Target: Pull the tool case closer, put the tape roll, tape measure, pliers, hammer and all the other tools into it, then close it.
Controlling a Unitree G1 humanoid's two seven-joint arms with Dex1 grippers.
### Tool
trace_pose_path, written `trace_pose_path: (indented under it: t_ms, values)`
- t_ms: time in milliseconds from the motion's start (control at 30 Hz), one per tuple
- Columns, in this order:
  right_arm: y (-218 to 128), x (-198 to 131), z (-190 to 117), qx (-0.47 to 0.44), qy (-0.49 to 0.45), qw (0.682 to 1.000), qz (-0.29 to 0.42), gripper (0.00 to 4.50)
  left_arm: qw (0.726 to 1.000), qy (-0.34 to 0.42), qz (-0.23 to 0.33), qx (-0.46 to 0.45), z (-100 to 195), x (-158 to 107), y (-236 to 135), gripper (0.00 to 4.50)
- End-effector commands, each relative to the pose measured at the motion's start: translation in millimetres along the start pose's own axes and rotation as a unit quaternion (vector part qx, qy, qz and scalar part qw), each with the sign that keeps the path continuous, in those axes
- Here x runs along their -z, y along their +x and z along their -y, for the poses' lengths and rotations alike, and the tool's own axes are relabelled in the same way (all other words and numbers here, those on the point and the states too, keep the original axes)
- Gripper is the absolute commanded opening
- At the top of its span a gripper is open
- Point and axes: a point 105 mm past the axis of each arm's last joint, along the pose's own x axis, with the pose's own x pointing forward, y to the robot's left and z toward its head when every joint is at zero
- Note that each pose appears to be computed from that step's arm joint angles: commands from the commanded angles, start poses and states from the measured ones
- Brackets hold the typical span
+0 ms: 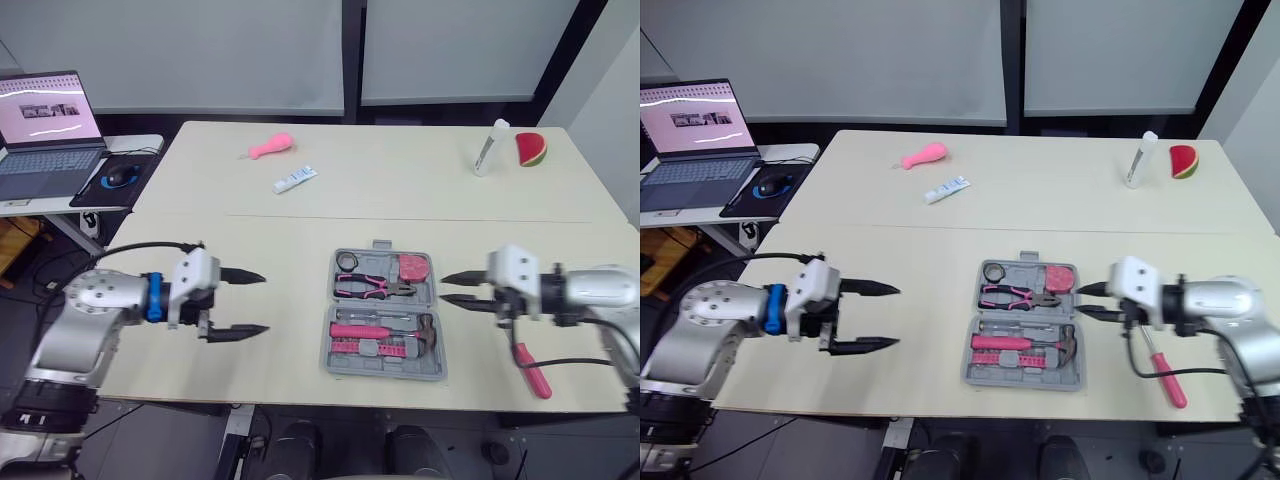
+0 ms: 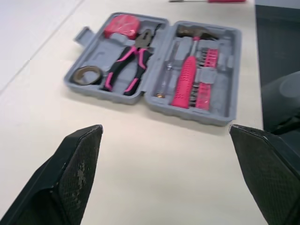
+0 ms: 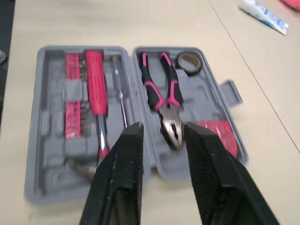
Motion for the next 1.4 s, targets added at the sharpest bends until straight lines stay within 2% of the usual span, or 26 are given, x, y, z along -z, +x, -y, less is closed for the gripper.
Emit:
trace_pose_path:
  t_ms: [33,200,300,500,800,1033,1200,1267,1400]
  values:
    - [-46,9,8,0.026,-0.002,1.0,-0.015,2.39,0.998,-0.006,-0.008,-0.057,-14,4,-28,4.5]
    - [-98,51,27,0.135,0.053,0.987,-0.063,3.53,0.993,-0.025,-0.027,-0.116,-24,18,-51,4.5]
    - [-116,69,35,0.188,0.084,0.976,-0.069,4.48,0.989,-0.035,-0.031,-0.139,-26,29,-58,4.5]
    - [-136,102,25,0.207,0.104,0.966,-0.115,4.48,0.986,-0.041,-0.041,-0.153,-24,38,-67,4.5]
    - [-134,103,31,0.214,0.085,0.964,-0.134,4.48,0.991,-0.023,-0.031,-0.129,-20,30,-51,4.5]
    - [-133,87,26,0.139,0.012,0.975,-0.172,4.48,0.998,0.026,0.061,0.008,20,-31,13,4.5]
    - [-121,69,19,0.046,-0.076,0.977,-0.196,4.48,0.984,0.075,0.109,0.12,64,-68,49,4.5]
    - [-116,65,16,0.011,-0.111,0.972,-0.205,4.48,0.977,0.093,0.121,0.146,75,-77,57,4.5]
    - [-100,65,3,-0.09,-0.228,0.94,-0.239,4.48,0.968,0.104,0.145,0.178,89,-89,69,4.5]
